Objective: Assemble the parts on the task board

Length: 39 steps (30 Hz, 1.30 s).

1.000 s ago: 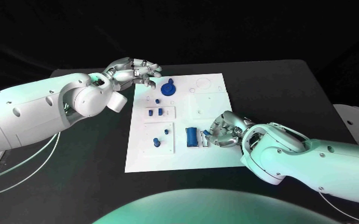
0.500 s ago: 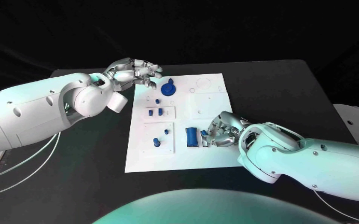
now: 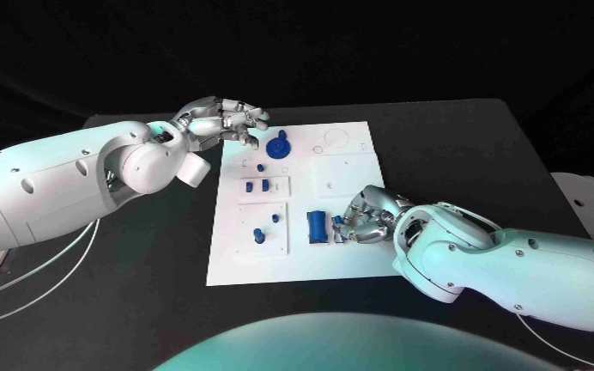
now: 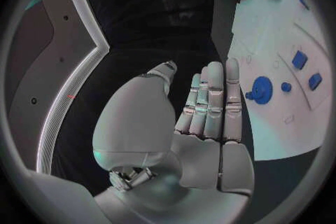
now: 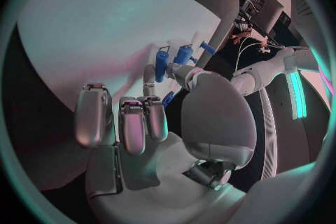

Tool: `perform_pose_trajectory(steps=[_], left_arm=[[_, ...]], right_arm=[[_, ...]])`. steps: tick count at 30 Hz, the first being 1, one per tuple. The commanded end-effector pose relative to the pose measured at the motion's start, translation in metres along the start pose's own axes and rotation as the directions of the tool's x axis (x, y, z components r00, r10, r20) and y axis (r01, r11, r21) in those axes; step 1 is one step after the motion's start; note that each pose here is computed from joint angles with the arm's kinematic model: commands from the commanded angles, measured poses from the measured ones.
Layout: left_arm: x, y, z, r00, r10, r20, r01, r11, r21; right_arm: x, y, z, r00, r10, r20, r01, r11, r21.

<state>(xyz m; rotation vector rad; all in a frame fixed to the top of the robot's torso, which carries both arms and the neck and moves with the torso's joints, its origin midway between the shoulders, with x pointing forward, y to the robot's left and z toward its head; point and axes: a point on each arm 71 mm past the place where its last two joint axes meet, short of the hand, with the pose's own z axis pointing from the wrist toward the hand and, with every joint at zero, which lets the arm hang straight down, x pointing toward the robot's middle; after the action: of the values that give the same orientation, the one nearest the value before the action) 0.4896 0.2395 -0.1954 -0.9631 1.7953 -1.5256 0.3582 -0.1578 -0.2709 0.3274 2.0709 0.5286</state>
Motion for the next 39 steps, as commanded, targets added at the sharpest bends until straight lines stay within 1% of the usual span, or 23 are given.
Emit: perform_pose_trajectory(steps=[1, 9, 39], left_arm=[[0.0028, -0.0008, 0.0005, 1.000, -0.001, -0.021, 0.002, 1.000, 0.004], [0.0026, -0.0007, 0.0003, 1.000, -0.001, -0.022, 0.001, 1.000, 0.002], [0.0020, -0.0005, 0.0001, 1.000, -0.001, -0.021, 0.001, 1.000, 0.000]], right_arm=[[0.0038, 0.0011, -0.0001, 1.000, -0.016, -0.025, 0.016, 1.000, -0.004], [0.0045, 0.0037, -0.0008, 0.999, -0.020, -0.024, 0.020, 1.000, -0.019], [0.0041, -0.0002, -0.0004, 0.998, -0.042, -0.040, 0.042, 0.999, -0.014]])
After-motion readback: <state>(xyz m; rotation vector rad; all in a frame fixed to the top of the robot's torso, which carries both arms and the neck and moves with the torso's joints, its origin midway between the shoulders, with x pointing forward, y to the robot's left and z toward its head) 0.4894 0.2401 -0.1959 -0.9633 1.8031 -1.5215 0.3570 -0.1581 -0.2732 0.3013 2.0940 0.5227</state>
